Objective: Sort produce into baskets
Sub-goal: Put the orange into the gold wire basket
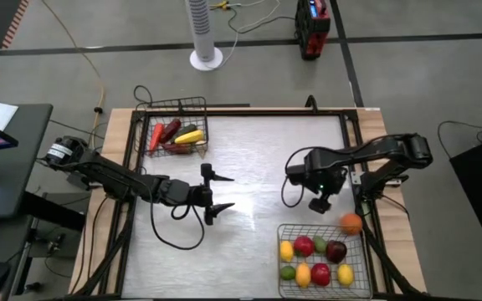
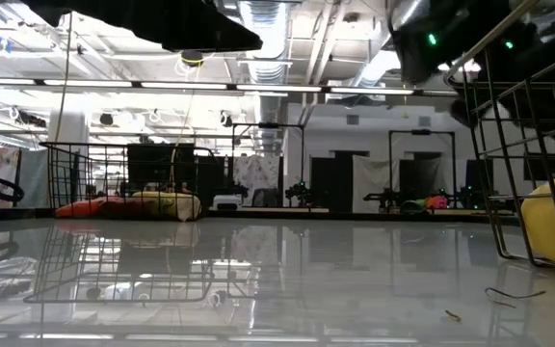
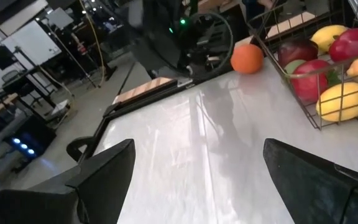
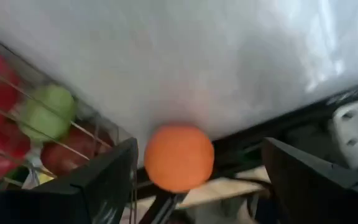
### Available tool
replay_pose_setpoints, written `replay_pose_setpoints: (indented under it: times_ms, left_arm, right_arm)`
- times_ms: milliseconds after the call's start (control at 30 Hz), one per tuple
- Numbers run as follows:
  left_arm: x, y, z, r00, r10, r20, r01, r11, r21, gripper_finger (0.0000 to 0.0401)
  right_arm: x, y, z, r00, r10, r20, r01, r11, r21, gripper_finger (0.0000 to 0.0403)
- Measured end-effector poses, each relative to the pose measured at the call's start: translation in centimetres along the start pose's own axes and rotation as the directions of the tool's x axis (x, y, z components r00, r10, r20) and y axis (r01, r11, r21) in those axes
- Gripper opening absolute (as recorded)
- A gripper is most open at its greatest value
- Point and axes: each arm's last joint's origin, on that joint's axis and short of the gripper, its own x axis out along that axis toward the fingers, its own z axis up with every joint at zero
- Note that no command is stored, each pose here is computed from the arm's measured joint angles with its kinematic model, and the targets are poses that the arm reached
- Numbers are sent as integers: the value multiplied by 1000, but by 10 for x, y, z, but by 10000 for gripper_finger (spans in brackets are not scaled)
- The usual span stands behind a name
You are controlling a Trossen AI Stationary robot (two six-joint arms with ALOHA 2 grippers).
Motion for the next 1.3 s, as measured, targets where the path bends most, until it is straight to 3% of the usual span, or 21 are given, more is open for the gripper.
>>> replay_pose_setpoints:
  times_ms: [267,467,1100,1300]
  left_arm:
    - [0,-1,-3,1000,-16,-24,15,1000,-17,345]
    - [0,-1,-3,1000,-17,-25,17,1000,-17,345]
    - [0,-2,-4,999,-23,-36,23,1000,-10,345]
    - [-1,-4,-3,999,-32,-32,32,999,0,345]
  right_arm:
    - [40,-13,-15,957,49,-285,-28,997,75,360]
    - [57,-15,-24,923,71,-379,-38,995,94,345]
    - [66,-9,-19,936,82,-341,-24,985,172,326]
    - [82,0,-3,926,72,-371,-8,985,171,326]
